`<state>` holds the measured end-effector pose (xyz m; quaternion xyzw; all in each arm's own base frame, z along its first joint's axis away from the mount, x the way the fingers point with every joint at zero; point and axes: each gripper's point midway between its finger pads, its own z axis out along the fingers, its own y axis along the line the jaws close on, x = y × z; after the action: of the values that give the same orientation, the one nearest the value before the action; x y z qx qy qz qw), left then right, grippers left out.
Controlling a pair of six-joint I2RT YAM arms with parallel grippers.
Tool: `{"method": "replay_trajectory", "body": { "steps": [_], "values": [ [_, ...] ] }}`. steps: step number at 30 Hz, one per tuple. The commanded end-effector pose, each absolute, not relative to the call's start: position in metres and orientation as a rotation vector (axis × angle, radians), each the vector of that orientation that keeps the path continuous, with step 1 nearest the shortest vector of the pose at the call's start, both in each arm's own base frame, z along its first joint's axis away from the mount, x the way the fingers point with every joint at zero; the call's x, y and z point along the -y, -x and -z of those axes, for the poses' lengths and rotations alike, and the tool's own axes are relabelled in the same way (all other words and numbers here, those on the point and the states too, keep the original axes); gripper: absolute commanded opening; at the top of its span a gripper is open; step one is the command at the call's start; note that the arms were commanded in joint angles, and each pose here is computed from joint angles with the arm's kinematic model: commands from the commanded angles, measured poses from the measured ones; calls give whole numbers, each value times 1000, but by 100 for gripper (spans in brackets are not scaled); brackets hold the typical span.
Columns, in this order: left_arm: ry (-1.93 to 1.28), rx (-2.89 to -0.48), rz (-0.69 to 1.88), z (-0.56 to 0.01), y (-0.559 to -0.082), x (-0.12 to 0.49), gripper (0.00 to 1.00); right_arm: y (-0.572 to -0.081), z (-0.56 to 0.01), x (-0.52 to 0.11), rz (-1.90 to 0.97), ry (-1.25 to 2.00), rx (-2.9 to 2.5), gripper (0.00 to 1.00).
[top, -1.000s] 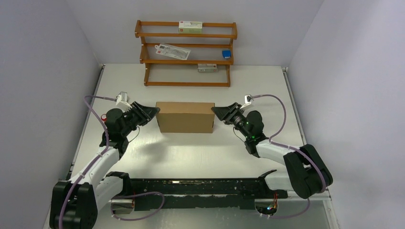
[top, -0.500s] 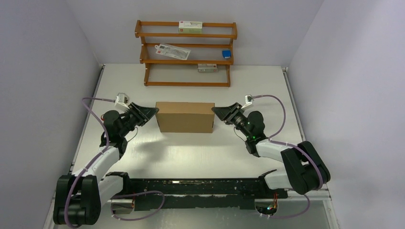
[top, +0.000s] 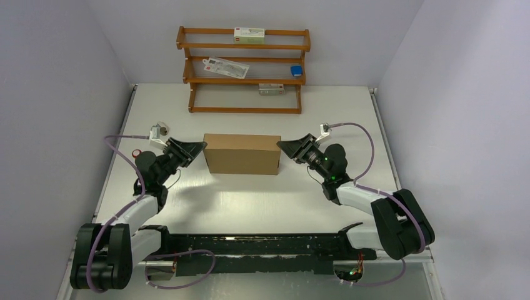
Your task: Fold the paper box
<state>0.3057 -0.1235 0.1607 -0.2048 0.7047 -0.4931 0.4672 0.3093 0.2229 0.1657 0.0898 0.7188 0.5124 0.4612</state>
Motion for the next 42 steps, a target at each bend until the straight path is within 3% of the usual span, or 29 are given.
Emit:
{"method": "replay_trajectory", "body": {
  "steps": [1, 6, 19, 28, 42],
  "values": [
    [787, -2171, 1078, -41, -254, 117, 16, -263, -72, -218, -1185, -259, -2204, 21],
    [702, -2137, 1029, -70, -271, 112, 27, -282, -109, -218, -1179, -211, -2124, 39],
    [470, -2054, 900, -155, -315, 102, 56, -318, -190, -211, -1093, -58, -1969, 71],
    [246, -2040, 649, -213, -329, 79, 72, -314, -229, -223, -999, 429, -1873, 99],
    [166, -1974, 79, -239, -300, 32, 94, -318, -240, -284, -835, 1187, -1721, 100]
  ]
}}
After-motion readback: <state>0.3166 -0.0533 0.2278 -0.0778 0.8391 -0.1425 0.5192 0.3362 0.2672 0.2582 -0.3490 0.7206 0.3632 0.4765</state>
